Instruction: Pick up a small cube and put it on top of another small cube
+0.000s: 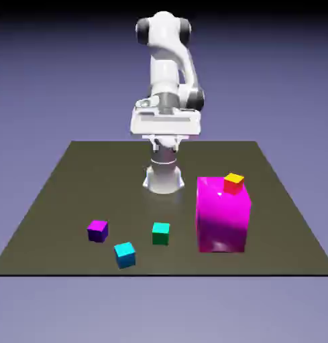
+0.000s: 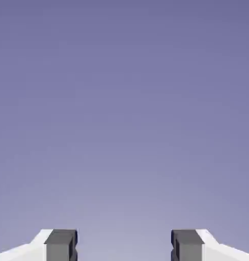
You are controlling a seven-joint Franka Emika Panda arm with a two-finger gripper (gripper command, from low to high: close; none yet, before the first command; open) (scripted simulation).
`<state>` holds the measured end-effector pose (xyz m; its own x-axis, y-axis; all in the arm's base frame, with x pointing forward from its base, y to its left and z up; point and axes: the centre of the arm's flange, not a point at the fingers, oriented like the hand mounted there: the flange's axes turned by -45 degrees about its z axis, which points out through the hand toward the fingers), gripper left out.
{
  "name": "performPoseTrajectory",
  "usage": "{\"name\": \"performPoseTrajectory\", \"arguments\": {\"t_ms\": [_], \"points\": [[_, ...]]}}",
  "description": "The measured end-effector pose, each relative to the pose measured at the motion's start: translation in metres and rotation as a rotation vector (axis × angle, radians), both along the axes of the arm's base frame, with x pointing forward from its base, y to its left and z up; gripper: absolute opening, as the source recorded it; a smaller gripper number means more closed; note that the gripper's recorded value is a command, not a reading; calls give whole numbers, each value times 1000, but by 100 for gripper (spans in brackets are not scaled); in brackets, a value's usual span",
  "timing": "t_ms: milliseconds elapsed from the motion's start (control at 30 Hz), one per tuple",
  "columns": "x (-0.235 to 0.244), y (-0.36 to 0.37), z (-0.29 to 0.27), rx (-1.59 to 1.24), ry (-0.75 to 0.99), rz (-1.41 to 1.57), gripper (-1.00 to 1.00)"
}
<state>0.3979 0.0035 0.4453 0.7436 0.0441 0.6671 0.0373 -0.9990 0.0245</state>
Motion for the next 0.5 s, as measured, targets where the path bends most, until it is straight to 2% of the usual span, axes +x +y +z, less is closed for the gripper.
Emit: {"name": "performPoseTrajectory", "arguments": {"t_ms": [267,500], "points": [[41,-8,-94,29,438,-54,0],[52,-15,-184,51,821,-106,0]]}}
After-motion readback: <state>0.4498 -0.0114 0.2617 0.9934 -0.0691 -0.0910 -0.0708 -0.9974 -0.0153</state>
